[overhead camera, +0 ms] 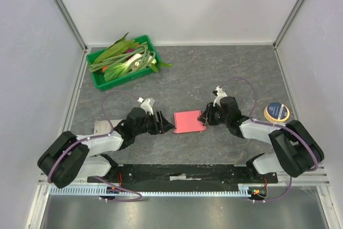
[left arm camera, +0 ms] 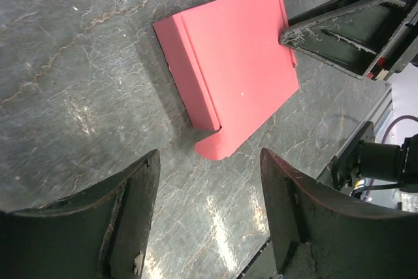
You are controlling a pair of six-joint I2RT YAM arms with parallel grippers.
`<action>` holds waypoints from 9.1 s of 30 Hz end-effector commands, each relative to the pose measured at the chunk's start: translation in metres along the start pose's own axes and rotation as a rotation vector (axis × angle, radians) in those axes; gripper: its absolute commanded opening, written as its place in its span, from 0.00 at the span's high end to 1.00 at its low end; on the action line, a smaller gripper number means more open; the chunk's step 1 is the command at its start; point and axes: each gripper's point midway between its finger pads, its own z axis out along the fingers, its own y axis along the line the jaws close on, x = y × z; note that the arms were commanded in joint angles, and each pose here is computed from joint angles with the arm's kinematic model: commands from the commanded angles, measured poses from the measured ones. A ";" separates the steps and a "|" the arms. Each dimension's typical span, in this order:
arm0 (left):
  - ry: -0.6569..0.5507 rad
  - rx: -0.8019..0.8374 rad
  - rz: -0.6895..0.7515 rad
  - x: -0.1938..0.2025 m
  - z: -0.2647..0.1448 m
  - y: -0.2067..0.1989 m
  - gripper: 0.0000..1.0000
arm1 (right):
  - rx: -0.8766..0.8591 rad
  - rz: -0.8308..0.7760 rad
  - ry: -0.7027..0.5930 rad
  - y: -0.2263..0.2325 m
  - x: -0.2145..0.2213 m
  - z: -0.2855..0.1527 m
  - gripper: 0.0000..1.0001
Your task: Fold the paper box
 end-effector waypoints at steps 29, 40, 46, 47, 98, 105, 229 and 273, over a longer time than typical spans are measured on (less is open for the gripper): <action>-0.084 0.358 -0.406 -0.019 0.062 -0.037 0.43 | -0.142 0.309 0.087 -0.041 0.030 -0.008 0.75; -0.104 0.393 -0.428 -0.023 0.045 -0.045 0.63 | -0.021 0.121 0.069 -0.035 0.008 -0.023 0.47; -0.111 0.402 -0.446 -0.025 0.037 -0.049 0.67 | 0.034 -0.164 0.036 0.006 -0.016 -0.050 0.19; -0.114 0.402 -0.452 -0.025 0.034 -0.050 0.67 | 0.098 -0.222 0.007 0.004 -0.023 -0.054 0.17; 0.025 0.330 -0.559 -0.023 -0.082 -0.054 0.55 | 0.601 -1.666 -0.401 0.202 -0.024 -0.089 0.66; -0.119 0.178 -0.297 -0.042 -0.097 -0.041 0.29 | 0.390 -1.553 -0.249 0.189 -0.018 -0.074 0.74; -0.018 0.138 -0.344 -0.006 -0.027 -0.003 0.32 | -0.043 -0.237 0.131 0.049 0.047 0.019 0.62; 0.100 0.297 -0.813 -0.004 -0.086 -0.060 0.81 | 0.545 -1.453 -0.404 0.207 0.004 -0.099 0.25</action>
